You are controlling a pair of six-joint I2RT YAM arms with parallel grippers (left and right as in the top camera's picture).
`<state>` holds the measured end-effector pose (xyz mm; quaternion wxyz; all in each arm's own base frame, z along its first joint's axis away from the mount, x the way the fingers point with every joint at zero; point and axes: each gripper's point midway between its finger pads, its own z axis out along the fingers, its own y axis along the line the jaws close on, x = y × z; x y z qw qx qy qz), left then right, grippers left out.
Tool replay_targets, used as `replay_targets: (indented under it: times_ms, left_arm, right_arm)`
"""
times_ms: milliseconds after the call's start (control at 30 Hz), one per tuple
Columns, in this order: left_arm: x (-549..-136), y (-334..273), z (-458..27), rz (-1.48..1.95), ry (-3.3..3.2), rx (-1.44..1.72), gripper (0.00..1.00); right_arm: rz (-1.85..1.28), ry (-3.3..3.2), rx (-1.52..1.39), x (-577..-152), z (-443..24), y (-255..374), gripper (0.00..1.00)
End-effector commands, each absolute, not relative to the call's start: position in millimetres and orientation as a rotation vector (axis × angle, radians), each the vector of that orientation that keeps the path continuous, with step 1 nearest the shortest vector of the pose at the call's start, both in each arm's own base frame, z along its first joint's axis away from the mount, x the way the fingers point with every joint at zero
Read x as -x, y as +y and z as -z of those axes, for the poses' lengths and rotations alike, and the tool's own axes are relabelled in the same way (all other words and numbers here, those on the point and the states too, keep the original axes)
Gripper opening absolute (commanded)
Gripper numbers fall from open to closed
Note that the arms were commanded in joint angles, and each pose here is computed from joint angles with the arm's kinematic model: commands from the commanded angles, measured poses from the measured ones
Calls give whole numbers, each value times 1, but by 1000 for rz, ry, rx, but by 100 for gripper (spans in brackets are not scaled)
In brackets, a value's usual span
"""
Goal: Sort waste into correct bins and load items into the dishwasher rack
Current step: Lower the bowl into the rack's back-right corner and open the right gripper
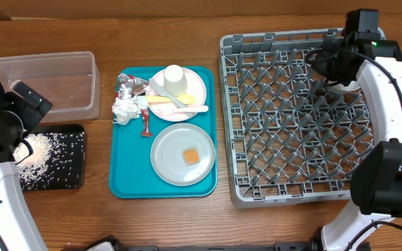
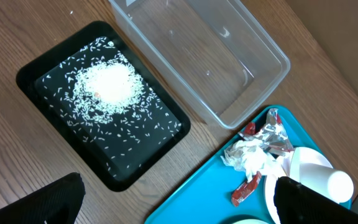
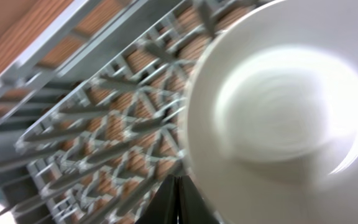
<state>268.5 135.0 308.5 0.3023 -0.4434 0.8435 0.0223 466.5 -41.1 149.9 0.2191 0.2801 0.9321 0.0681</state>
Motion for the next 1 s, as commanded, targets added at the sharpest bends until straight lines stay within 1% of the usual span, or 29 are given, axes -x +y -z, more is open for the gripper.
replay_targets:
  times_ms: [0,133,267,433,633,967]
  left_arm:
    - [-274,137,-310,-45,2227,1187,100]
    - [-279,139,-304,-46,2244,1194,100]
    - [-286,139,-295,-23,2271,1200,100]
    - [-293,142,-282,-29,2311,1219,100]
    - [-296,144,-273,-32,2341,1234,100]
    - [-295,143,-271,-32,2350,1237,100]
  right_arm:
    - [-76,2488,-852,-467,-171,-66,4]
    - [-47,2497,-863,-463,-169,-70,4]
    - [-38,2546,-876,-456,-151,-68,4]
    - [-203,2633,-827,-458,-122,-44,4]
    - [-298,2655,-790,-460,-120,-25,4]
    - [-299,2772,-816,-439,-89,-14,4]
